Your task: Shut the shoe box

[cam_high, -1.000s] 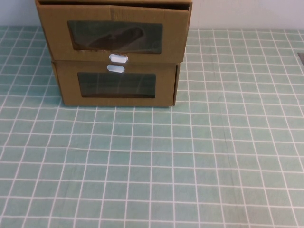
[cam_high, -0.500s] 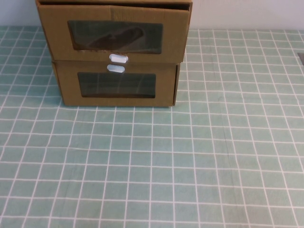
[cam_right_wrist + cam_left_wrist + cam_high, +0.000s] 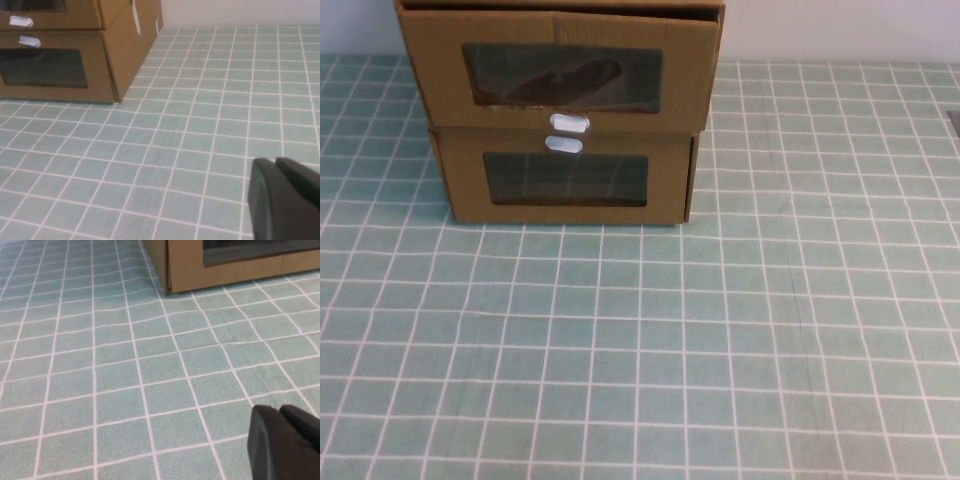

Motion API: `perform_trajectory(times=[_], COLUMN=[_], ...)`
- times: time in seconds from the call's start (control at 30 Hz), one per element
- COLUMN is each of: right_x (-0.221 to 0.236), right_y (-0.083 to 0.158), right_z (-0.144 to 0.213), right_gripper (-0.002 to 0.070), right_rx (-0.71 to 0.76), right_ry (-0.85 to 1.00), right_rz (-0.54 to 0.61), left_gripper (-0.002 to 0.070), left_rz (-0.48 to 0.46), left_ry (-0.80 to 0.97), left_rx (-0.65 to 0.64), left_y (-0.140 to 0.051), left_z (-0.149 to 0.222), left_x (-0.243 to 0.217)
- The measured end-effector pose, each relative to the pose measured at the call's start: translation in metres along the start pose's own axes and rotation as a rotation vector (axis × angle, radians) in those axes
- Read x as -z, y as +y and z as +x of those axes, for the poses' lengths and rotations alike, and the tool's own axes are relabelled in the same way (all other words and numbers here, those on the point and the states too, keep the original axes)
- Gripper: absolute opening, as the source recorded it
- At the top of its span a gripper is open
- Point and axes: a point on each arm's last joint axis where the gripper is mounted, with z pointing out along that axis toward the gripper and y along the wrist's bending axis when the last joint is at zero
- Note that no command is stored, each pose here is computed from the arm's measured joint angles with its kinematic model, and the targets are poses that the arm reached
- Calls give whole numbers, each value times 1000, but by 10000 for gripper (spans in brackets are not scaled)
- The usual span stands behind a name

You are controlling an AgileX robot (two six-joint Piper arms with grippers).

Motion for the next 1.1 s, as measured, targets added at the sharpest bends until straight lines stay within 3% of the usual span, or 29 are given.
perform_trajectory(times=[0.7,0.93,1.1], right_x=[1,8,10], right_y=[-1,1,10], right_z=[0,-7,-18], right_gripper=[-14,-14,-14], right_rx=[-1,-100,-169], right_ry=[-5,-126,-264], right_rz=[33,186,167], left_gripper=[-5,-5,-5], left_rz=[0,0,0], left_ry=[0,0,0], left_rx=[2,4,4], left_y=[0,0,0], left_z=[0,0,0], left_x=[0,0,0])
